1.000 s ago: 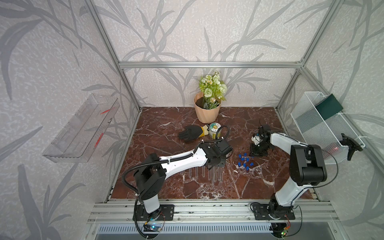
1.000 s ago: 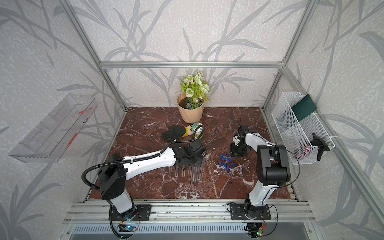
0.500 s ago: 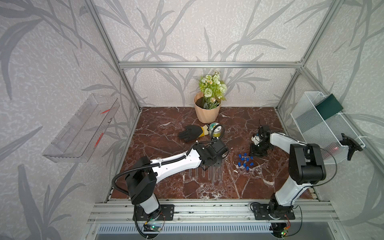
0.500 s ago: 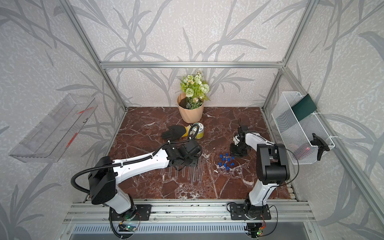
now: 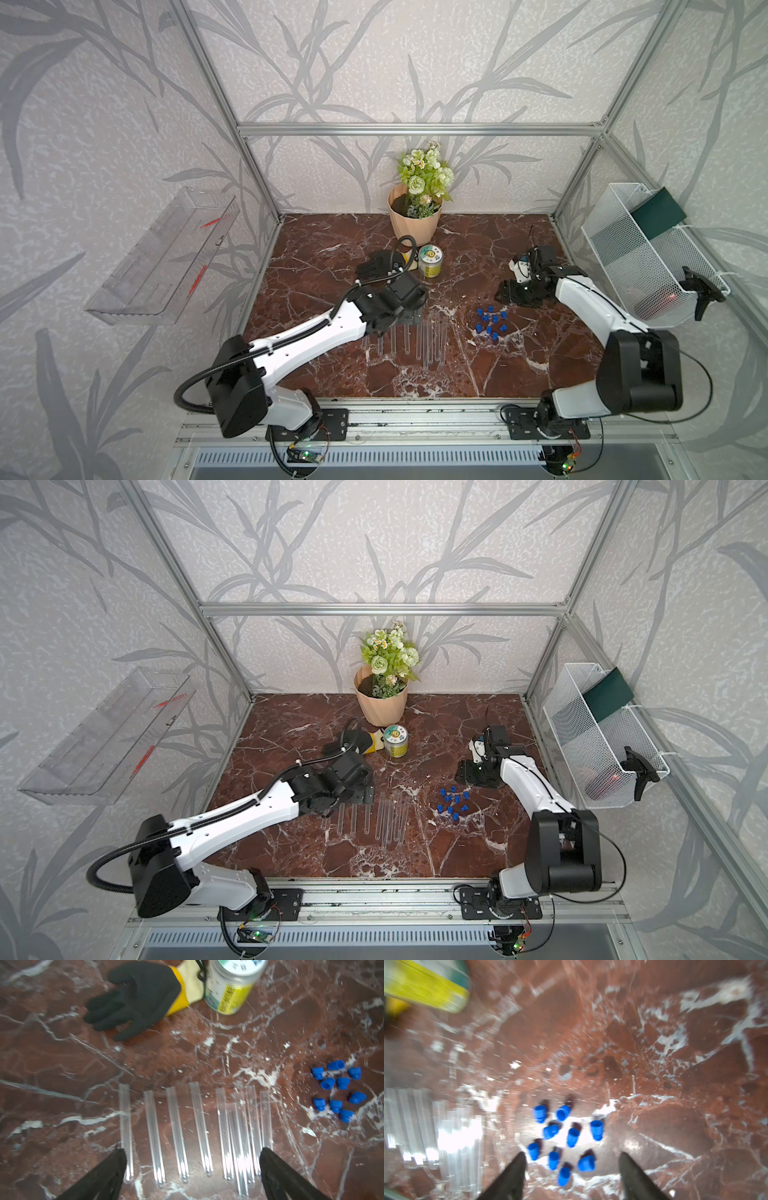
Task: Remove stoppers from test tubes
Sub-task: Place the stopper at the center of the board, then reset both arms
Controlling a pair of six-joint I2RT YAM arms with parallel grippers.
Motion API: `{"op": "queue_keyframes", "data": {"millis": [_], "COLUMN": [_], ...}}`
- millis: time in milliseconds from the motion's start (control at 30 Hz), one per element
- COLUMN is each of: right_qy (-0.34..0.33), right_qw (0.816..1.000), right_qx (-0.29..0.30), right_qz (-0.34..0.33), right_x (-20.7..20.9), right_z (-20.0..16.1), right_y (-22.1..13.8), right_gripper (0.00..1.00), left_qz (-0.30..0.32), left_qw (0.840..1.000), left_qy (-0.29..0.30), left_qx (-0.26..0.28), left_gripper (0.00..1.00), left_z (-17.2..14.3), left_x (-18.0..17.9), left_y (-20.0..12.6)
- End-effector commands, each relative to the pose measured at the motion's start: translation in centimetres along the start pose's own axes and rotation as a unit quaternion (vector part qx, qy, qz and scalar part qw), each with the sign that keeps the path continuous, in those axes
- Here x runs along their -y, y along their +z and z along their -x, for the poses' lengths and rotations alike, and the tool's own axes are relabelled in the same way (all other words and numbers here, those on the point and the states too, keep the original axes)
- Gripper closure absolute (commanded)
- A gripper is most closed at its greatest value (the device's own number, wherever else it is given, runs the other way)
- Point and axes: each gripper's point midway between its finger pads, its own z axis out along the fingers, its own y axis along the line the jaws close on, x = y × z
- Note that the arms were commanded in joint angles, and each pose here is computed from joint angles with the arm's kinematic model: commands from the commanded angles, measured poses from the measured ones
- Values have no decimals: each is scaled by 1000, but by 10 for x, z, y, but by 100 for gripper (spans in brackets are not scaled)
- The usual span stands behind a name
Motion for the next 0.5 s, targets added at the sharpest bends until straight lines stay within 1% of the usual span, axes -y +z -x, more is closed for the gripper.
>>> {"op": "queue_keyframes", "data": {"millis": [0, 100, 133, 167, 233, 300, 333, 367, 433, 467], "right_qy": [-39, -47, -43, -35, -21, -13, -3, 12, 29, 9], "right_qw": [996, 991, 990, 989, 986, 981, 978, 974, 965, 963], "right_qx": [73, 126, 137, 144, 160, 187, 203, 219, 245, 259], "right_qz": [31, 19, 2, -22, -50, -43, -43, -59, -88, -75], "right_x": [-23, -23, -17, -9, 2, 5, 9, 17, 35, 33], "right_z": [12, 17, 17, 18, 20, 25, 29, 32, 30, 31], "right_y": [-28, -47, -52, -56, -62, -62, -62, -61, -50, -44], "right_gripper": [1, 1, 1, 1, 1, 1, 1, 1, 1, 1], "left_qz": [63, 102, 124, 124, 113, 141, 160, 178, 190, 191], "left_qw": [997, 986, 979, 977, 976, 963, 955, 946, 938, 937], "left_qy": [-20, -61, -73, -73, -62, -61, -55, -55, -49, -48], "left_qx": [47, 118, 143, 159, 178, 219, 244, 266, 287, 287], "left_gripper": [0, 1, 1, 1, 1, 1, 1, 1, 1, 1], "left_z": [13, 22, 22, 22, 17, 10, 8, 5, 0, -2], "left_x": [-69, -121, -138, -147, -158, -175, -185, -194, -204, -207], "left_y": [-16, -40, -49, -52, -48, -45, -44, -44, -36, -28]}}
